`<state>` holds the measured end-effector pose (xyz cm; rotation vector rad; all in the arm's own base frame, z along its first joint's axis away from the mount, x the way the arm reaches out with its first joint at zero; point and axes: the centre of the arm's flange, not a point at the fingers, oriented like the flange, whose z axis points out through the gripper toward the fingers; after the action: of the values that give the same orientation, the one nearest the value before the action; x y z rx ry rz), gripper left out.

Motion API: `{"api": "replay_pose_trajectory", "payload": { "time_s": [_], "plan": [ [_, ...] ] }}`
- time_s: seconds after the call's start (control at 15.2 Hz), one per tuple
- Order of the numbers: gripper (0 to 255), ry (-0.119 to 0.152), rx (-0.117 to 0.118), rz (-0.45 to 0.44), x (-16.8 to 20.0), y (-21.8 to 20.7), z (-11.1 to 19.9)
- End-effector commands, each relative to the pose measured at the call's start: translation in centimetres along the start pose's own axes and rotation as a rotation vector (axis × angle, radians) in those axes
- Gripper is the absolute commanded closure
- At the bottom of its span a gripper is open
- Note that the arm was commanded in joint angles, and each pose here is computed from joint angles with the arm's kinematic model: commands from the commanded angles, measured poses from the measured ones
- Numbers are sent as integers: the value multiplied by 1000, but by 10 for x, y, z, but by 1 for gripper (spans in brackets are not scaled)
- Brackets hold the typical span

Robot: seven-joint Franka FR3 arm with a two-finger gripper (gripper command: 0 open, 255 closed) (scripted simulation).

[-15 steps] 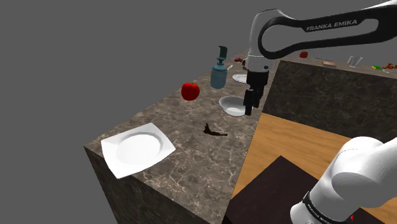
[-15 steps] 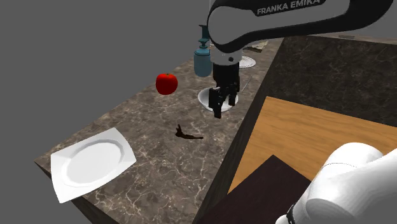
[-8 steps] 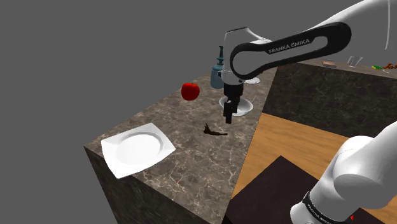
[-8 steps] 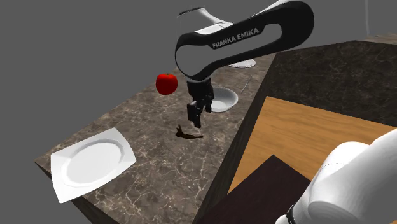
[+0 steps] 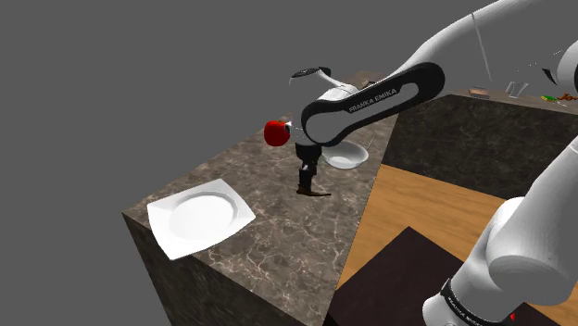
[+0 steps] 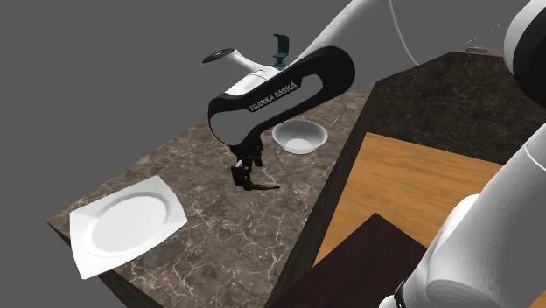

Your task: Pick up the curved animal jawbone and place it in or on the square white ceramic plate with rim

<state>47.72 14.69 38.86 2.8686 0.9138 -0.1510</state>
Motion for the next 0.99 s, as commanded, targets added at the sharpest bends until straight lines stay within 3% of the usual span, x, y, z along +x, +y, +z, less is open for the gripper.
{"api": "replay_pose_trajectory", "payload": {
  "time_s": [0.0,0.4,0.86,0.92],
  "plan": [
    [0,1,-6,-10,4,-2,10],
    [0,1,-6,-10,4,-2,40],
    [0,1,-6,-10,4,-2,40],
    [255,1,-6,-10,4,-2,40]
  ]
}}
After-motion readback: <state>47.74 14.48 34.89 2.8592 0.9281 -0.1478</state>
